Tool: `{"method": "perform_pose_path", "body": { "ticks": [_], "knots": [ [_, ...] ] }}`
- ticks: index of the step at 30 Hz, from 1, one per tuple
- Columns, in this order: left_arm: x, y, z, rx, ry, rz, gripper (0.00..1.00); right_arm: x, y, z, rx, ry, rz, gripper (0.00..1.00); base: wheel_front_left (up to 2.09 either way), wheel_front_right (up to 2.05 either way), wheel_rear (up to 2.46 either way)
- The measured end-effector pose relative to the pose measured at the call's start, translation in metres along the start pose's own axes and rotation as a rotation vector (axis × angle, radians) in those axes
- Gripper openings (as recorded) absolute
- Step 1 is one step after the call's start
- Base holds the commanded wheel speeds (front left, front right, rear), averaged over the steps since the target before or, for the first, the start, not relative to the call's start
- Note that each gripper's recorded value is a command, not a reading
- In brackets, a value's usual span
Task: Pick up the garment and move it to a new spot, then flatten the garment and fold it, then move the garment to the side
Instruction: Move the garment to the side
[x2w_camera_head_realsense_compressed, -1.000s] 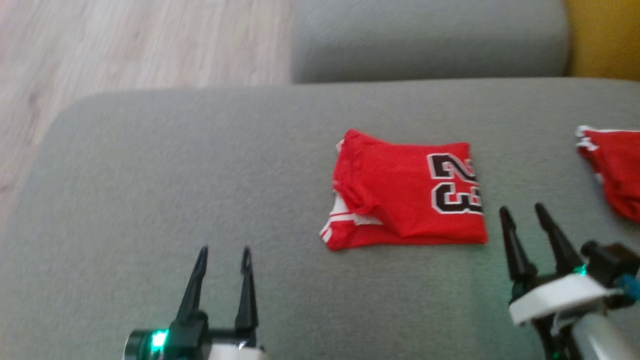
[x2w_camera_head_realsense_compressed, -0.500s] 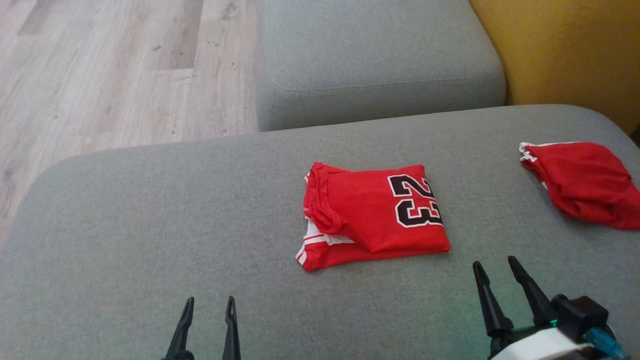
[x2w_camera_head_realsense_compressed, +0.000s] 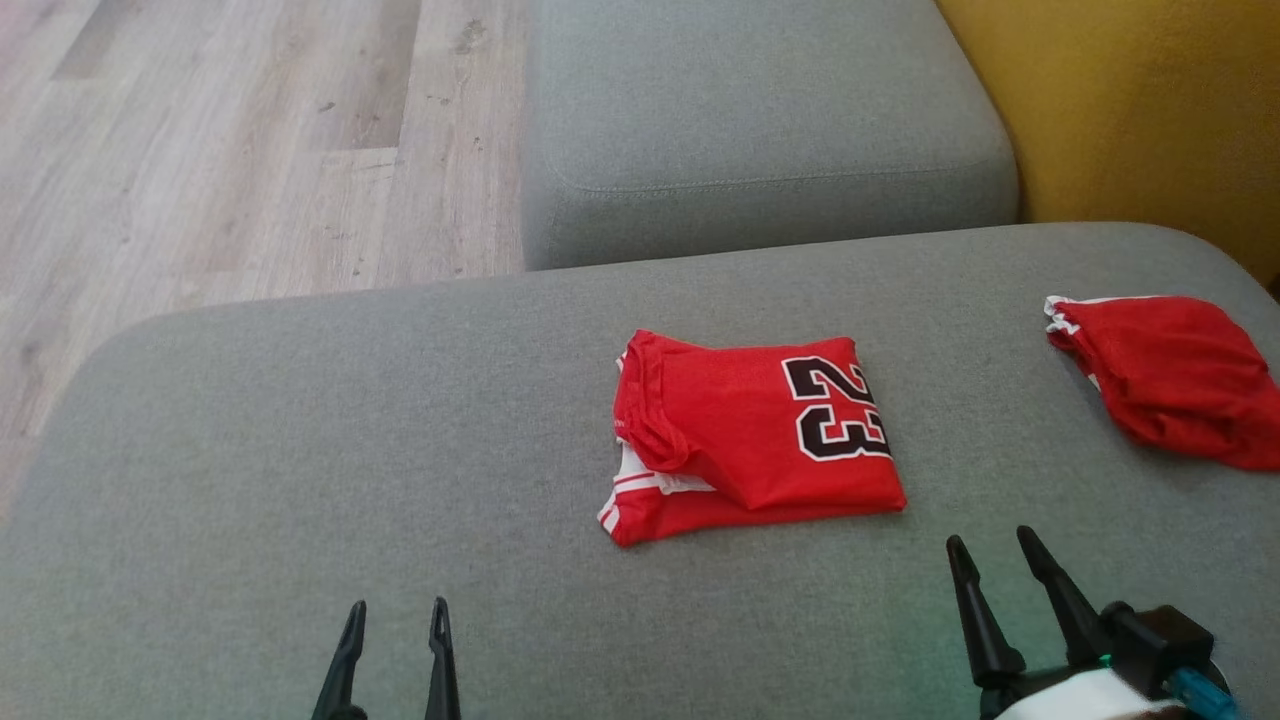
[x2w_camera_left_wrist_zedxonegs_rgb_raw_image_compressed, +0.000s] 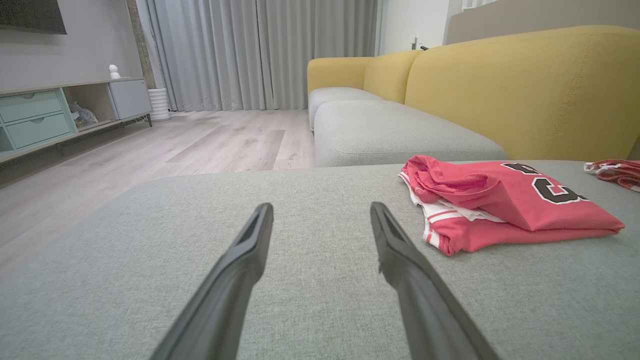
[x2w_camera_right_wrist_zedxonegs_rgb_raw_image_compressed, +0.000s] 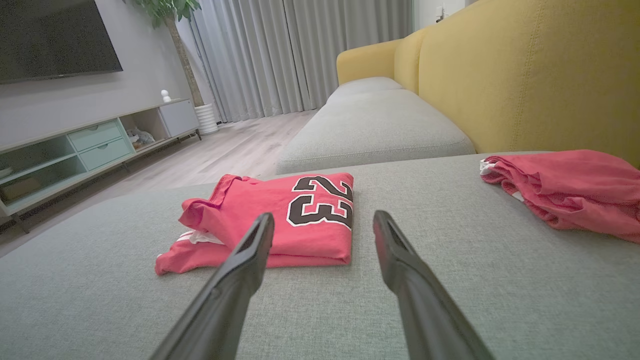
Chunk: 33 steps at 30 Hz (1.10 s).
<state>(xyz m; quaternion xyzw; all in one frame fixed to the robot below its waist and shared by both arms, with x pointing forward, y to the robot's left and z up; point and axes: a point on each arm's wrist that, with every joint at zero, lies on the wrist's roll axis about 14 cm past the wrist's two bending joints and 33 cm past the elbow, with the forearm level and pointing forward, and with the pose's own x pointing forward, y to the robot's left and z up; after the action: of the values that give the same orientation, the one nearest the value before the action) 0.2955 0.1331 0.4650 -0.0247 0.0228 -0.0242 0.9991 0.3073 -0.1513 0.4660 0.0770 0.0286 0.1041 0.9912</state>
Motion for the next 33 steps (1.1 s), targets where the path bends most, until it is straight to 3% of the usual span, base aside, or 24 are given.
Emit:
{"method": "perform_pose_path", "body": {
  "ticks": [24, 28, 33],
  "knots": [
    [-0.001, 0.007, 0.003, 0.010, -0.011, 0.022, 1.00, 0.004, 0.000, -0.019, 0.005, 0.066, -0.001, 1.00, 0.00, 0.00, 0.00],
    [0.003, 0.004, -0.001, 0.002, 0.011, 0.016, 1.00, 0.027, -0.012, -0.025, -0.016, 0.108, -0.004, 1.00, 0.00, 0.00, 0.00],
    [0.011, -0.005, -0.005, -0.004, 0.032, 0.008, 1.00, 0.074, -0.027, -0.004, -0.058, 0.079, 0.004, 1.00, 0.00, 0.00, 0.00]
  ]
}}
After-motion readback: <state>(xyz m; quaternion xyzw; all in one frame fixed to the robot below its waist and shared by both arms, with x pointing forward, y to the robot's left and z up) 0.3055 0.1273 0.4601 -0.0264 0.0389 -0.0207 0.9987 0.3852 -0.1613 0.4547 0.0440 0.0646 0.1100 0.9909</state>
